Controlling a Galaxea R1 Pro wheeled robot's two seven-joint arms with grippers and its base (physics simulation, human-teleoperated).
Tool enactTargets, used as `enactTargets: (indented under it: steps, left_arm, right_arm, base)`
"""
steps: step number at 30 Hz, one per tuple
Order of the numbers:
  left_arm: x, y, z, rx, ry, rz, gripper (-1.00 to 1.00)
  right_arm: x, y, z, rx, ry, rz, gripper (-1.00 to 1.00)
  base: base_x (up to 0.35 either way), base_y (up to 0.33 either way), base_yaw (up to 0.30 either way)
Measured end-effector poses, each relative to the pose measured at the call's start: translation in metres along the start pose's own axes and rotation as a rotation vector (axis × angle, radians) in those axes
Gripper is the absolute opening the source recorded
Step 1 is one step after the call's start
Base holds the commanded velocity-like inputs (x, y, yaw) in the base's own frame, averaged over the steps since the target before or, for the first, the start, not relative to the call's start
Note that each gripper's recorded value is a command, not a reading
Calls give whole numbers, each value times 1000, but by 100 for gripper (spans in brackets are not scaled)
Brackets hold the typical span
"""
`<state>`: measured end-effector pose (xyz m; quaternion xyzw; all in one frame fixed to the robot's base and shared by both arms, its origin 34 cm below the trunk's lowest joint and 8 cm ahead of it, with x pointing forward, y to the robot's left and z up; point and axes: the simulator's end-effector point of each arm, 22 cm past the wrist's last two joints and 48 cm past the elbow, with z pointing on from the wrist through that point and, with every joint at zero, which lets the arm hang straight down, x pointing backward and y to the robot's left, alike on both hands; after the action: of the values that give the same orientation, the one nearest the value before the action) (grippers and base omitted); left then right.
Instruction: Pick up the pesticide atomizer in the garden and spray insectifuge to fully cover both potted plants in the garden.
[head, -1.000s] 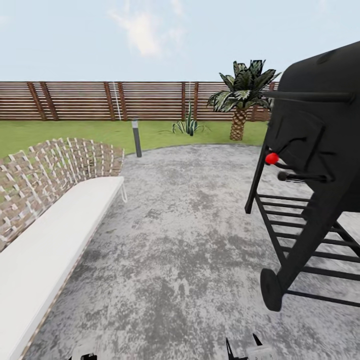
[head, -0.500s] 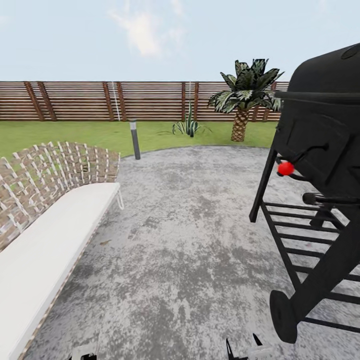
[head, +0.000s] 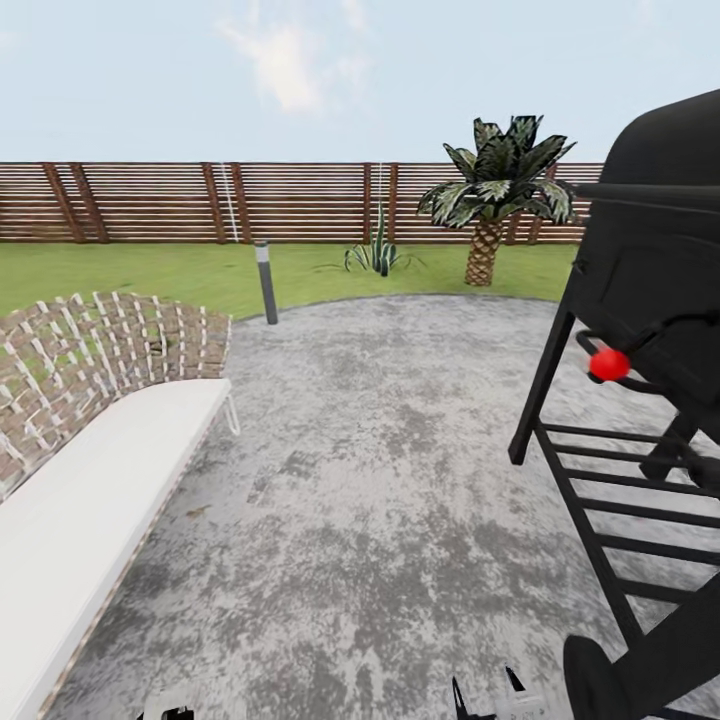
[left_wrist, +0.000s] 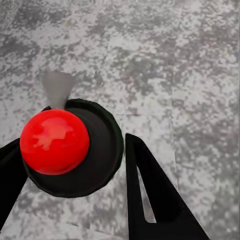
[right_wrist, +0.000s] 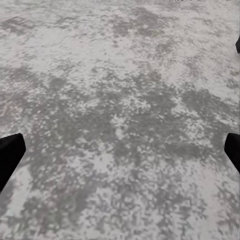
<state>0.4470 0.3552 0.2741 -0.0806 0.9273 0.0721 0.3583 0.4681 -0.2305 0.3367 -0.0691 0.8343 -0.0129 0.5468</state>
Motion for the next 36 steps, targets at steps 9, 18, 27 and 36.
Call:
enactTargets:
  steps: [9, 18, 27, 36]
  left_arm:
    - [0, 0, 0, 0, 0, 0, -100]
    - [0, 0, 0, 0, 0, 0, -100]
    - [0, 0, 0, 0, 0, 0, -100]
    - [0, 0, 0, 0, 0, 0, -100]
  right_arm:
    - [0, -1, 0, 1, 0, -1, 100]
    - [0, -1, 0, 1, 1, -1, 100]
    - [0, -1, 0, 0, 1, -1, 100]
    - [0, -1, 0, 0, 1, -1, 100]
  base:
    - [340, 0, 0]
    - [340, 0, 0]
    - [340, 0, 0]
    - [340, 0, 0]
